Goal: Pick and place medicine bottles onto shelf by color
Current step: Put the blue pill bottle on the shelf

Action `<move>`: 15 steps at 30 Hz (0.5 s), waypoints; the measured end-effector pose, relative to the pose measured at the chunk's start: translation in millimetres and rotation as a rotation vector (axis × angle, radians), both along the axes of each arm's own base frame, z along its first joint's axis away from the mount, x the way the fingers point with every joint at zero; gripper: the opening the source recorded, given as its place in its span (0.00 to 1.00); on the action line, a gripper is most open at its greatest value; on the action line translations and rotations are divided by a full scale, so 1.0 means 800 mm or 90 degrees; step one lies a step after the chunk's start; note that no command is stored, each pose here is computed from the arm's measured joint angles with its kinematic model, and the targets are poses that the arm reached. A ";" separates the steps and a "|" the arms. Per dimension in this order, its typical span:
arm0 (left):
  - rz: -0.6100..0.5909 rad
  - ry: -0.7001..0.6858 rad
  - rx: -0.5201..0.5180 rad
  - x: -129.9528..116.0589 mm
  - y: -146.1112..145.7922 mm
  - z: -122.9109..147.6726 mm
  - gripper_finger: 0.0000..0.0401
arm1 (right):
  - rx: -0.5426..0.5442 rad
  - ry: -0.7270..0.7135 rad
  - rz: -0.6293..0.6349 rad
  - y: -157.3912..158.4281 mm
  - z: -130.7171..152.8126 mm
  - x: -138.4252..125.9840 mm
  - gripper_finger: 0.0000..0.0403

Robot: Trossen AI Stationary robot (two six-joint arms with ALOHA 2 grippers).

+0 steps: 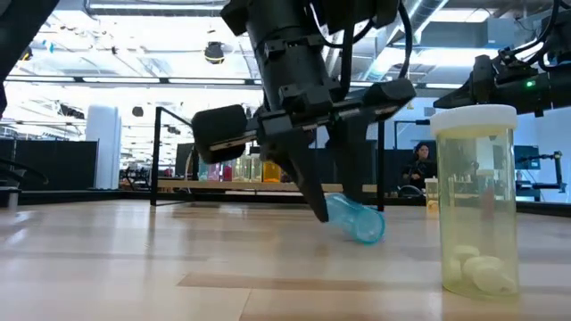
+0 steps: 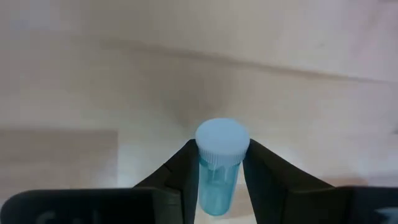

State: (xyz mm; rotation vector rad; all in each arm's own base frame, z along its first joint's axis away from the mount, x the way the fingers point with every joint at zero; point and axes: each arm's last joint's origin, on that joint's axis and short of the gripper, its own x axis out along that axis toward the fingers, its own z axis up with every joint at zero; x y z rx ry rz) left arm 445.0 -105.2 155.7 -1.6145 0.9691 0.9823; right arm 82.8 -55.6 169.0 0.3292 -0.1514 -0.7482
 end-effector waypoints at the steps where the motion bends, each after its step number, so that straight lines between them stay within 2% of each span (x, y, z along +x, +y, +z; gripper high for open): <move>1: -0.004 -0.008 0.016 0.001 0.003 0.002 0.23 | 0.000 0.000 0.000 0.000 0.000 0.000 0.62; 10: -0.059 -0.041 0.201 -0.007 0.035 0.040 0.23 | 0.000 0.000 0.000 0.000 0.000 0.000 0.62; 15: -0.118 -0.037 0.345 -0.017 0.060 0.072 0.23 | 0.000 0.000 0.000 0.000 0.000 0.000 0.62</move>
